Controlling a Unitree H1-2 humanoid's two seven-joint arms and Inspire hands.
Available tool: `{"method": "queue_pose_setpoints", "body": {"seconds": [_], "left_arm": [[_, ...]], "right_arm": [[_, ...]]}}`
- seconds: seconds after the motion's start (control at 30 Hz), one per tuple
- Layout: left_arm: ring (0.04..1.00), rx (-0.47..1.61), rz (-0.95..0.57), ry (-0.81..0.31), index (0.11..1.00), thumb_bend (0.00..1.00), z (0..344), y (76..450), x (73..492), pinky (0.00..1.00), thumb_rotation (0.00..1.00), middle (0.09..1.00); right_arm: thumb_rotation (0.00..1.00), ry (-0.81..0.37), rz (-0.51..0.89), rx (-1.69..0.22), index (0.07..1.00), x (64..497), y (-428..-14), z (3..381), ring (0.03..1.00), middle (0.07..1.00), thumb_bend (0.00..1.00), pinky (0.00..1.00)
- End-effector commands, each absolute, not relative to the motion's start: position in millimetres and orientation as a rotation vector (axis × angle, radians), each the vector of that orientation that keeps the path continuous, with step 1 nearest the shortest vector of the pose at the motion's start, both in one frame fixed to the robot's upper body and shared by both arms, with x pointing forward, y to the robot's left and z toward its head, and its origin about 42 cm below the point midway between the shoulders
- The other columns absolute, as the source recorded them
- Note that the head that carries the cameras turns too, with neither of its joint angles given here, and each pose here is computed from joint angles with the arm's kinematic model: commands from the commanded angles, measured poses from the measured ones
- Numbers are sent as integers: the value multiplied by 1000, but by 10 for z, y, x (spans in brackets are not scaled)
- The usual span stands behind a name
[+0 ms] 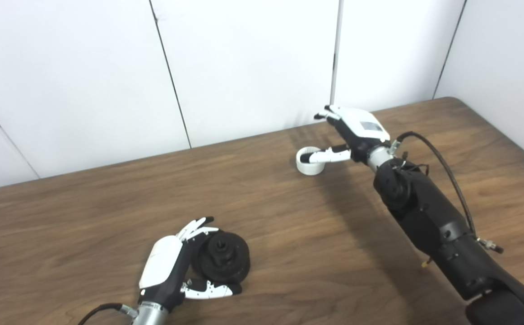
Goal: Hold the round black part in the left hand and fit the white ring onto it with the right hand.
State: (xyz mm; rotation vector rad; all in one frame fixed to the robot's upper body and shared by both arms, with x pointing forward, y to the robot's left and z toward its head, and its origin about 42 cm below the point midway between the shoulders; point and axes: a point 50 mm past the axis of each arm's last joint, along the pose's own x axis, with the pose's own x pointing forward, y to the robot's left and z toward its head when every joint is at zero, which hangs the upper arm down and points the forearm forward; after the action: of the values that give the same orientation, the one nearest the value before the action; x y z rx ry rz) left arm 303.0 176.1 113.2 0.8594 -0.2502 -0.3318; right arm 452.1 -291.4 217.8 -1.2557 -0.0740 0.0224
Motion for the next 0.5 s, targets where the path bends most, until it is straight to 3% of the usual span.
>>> {"method": "queue_pose_setpoints", "body": {"seconds": [0.0,0.47], "left_arm": [[925,916,-355,-157,636,889,946,1873,2937,852,277,905],[925,914,-358,-150,637,884,939,1883,2931,866,269,906]], "right_arm": [[857,-134,-12,-1279,889,4651,-2884,2482,982,981,1000,911],[876,-45,56,-1298,905,4668,-2841,2259,1000,1000,1000,941]]}}
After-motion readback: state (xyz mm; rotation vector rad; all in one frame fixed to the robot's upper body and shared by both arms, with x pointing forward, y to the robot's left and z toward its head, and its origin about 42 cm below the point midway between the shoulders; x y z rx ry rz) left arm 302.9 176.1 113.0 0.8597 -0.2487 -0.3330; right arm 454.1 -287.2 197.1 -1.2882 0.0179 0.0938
